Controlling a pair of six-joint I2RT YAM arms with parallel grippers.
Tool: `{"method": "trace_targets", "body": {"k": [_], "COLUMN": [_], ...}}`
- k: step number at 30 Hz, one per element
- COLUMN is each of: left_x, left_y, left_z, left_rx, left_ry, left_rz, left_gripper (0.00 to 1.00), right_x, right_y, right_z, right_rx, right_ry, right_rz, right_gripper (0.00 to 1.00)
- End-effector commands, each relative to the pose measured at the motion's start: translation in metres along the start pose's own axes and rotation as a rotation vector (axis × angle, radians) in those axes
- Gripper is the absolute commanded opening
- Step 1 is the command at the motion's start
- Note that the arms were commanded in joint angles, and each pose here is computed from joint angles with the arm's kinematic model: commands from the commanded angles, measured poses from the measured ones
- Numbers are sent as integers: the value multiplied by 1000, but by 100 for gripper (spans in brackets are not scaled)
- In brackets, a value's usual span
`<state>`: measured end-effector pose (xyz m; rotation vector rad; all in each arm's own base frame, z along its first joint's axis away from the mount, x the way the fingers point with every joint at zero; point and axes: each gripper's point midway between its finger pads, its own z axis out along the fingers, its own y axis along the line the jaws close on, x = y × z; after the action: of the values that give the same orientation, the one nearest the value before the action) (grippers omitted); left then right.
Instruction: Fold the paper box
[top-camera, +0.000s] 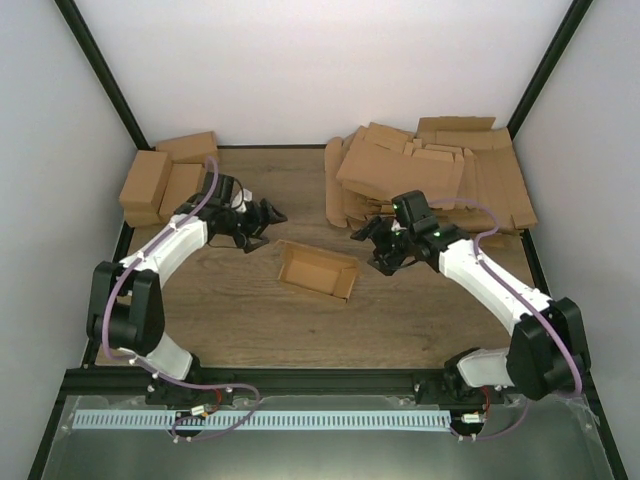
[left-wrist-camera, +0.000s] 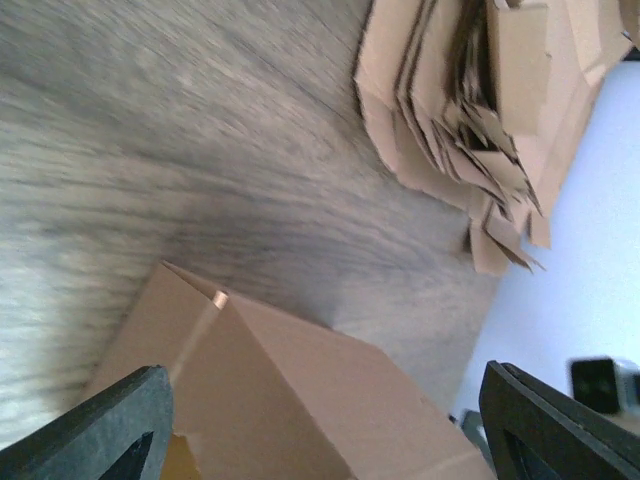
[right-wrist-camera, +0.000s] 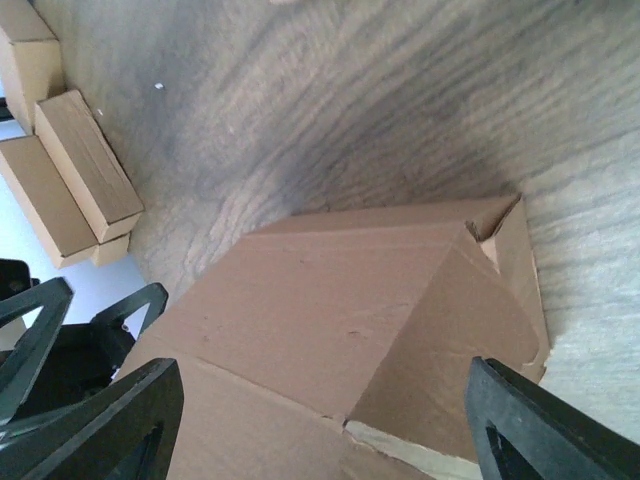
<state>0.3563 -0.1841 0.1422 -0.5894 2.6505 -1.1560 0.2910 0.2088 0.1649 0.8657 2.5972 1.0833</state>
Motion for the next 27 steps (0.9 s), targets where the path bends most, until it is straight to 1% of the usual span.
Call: {"method": "trace_targets", "body": {"k": [1, 2, 5, 7, 9, 13, 17, 23, 27], "left_x": [18, 22, 33, 39, 44, 52, 61, 76, 82], "left_y": [-27, -24, -19, -16, -12, -6, -3, 5, 10], "left_z": [-2, 0, 6, 11, 14, 16, 17, 20, 21], "left_rx": [120, 118, 116, 113, 103, 94, 94, 80, 71], "left_ry": [69, 78, 108, 121, 130, 140, 149, 170, 181], "left_rz": [-7, -11, -20, -24, -25, -28, -23, -14, -3], "left_gripper": [85, 83, 77, 70, 65, 57, 50, 47, 46], "right_x": [17, 20, 31, 35, 37, 41, 42, 51, 58], "right_y": [6, 5, 1, 0, -3, -6, -6, -7, -4], "right_z": [10, 12, 17, 20, 22, 25, 28, 35, 41], "right_rx": [-26, -27, -30, -22, -14, -16, -13, -5, -14], "right_ry": [114, 125, 164, 179, 187, 204, 207, 237, 262], "right_rz": [82, 83, 90, 86, 85, 90, 93, 96, 102], "right_gripper": [80, 79, 75, 70, 67, 58, 51, 48, 42]}}
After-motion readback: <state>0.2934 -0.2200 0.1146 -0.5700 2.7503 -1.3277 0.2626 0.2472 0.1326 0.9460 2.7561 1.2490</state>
